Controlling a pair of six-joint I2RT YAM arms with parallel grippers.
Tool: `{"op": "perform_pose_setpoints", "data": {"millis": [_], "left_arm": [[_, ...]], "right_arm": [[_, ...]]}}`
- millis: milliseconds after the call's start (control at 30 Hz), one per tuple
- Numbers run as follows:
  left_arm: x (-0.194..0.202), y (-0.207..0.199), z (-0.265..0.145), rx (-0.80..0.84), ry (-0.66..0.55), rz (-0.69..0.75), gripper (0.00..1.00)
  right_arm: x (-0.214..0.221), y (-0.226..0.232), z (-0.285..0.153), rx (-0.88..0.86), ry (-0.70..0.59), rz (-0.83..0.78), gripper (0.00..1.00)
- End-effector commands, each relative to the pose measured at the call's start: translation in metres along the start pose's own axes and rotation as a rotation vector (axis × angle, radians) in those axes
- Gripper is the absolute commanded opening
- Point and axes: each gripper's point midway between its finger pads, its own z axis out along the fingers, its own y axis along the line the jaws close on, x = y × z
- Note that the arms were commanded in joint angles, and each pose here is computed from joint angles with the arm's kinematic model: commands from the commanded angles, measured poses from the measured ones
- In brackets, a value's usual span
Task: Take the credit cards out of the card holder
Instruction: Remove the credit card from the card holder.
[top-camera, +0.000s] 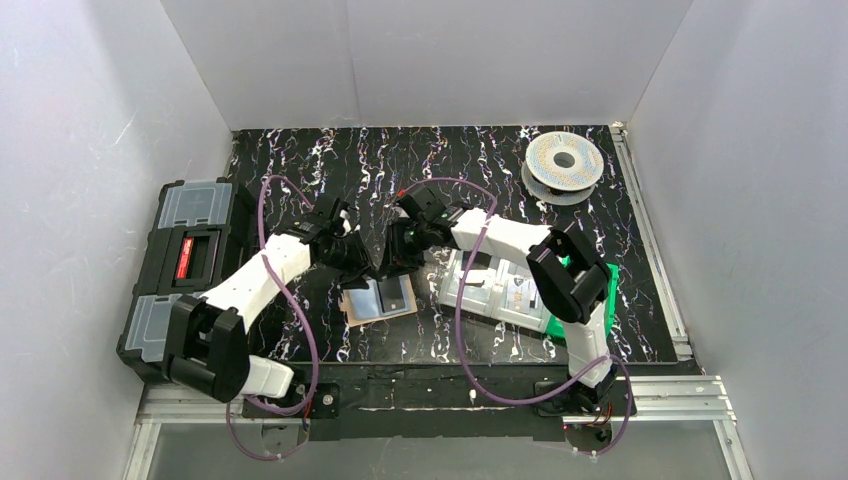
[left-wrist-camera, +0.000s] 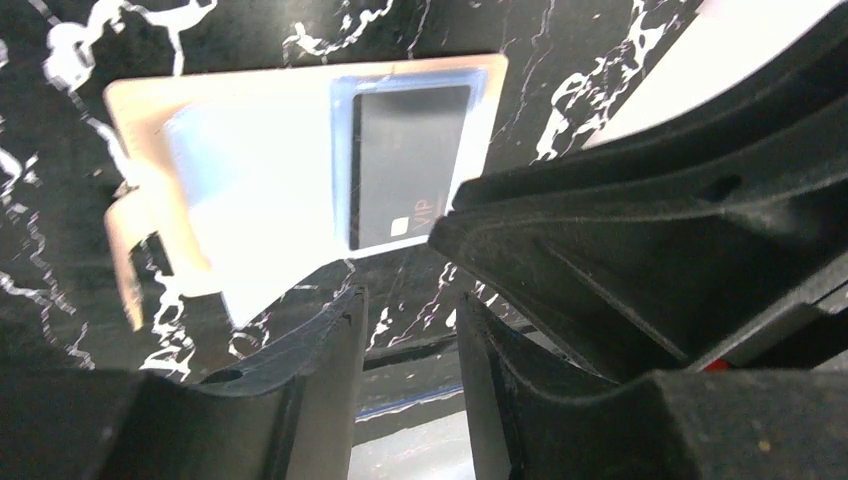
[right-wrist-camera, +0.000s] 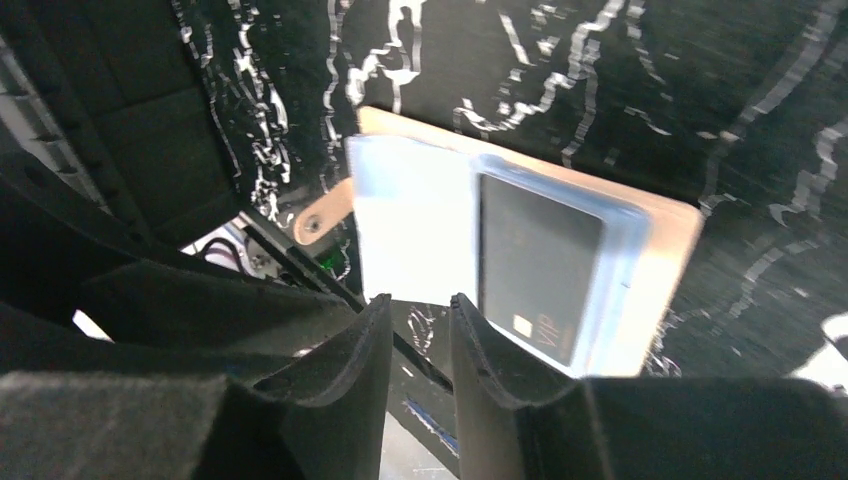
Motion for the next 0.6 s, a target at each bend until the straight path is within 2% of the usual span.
{"op": "perform_pose_setpoints", "data": {"millis": [0, 267, 567], "left_arm": [[0.002, -0.011, 0.016, 0.077, 0.042, -0.035, 0.36], [0.004, 0.004, 0.043, 0.095, 0.045, -0.06, 0.3], [0.009, 0.017, 0.064, 0.118, 0.057, -0.082, 0.25]], "right_arm": [[-0.001, -0.019, -0.019, 0.069, -0.044, 0.014, 0.35], [0.004, -0.049, -0.018, 0.197, -0.03, -0.042, 0.32], [0.011, -0.058, -0.009, 0.264, 0.01, -0.095, 0.27]]}}
